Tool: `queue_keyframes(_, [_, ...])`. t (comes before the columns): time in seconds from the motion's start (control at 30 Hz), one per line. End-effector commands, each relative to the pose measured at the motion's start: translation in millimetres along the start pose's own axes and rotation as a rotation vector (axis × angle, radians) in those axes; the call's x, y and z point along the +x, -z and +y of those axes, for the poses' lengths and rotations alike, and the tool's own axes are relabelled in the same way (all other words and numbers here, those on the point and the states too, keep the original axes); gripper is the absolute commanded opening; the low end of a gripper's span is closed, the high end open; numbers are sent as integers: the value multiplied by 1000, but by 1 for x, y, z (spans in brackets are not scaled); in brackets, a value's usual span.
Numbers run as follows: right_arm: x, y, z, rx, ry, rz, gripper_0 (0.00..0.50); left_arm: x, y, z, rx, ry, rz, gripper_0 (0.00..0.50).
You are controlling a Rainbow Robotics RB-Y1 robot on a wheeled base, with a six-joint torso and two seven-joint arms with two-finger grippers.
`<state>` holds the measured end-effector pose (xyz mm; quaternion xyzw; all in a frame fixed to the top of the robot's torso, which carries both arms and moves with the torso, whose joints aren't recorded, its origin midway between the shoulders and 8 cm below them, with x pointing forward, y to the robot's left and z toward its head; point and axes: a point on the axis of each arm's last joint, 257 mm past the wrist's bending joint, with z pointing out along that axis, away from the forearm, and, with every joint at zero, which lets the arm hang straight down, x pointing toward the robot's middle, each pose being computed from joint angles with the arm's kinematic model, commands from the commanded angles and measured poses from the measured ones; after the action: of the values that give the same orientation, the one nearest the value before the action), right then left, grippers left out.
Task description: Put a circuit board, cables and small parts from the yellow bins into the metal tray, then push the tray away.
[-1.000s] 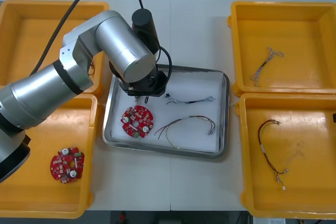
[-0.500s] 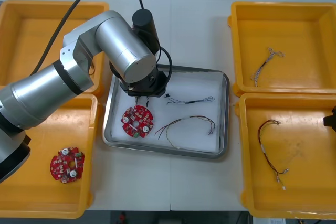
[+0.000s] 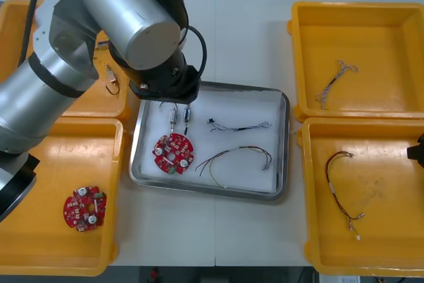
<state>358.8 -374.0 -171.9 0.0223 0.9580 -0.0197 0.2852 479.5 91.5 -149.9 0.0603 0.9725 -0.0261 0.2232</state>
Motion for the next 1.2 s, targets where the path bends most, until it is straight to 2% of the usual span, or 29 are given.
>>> queue_keyframes(0.03, [5,4,19,1,66,6,500,-7,39,28,14,-82,-58,500])
queue_keyframes(0.1, [2,6,27,-2,104,0,500,-2,45,40,11,-94,-51,500])
queue_keyframes(0.17, [-1,8,36,-7,147,-5,500,-3,51,50,19,-105,-70,500])
queue_keyframes(0.23, [-3,10,54,-36,217,-6,500,-1,60,65,20,-118,-99,500])
queue_keyframes(0.37, [-5,13,84,-101,317,6,500,5,69,94,7,-123,-126,500])
queue_keyframes(0.53, [-9,20,125,-177,456,6,500,21,75,143,8,-84,-109,500])
queue_keyframes(0.7, [3,21,161,-244,577,37,500,34,79,188,-28,-44,-102,500])
queue_keyframes(0.87, [10,19,194,-254,728,41,500,52,79,226,-62,36,-89,500])
queue_keyframes(1.0, [16,15,215,-249,830,51,500,65,78,248,-85,45,-80,500])
queue_keyframes(1.2, [34,2,242,-243,990,98,500,85,77,270,-101,49,-54,500])
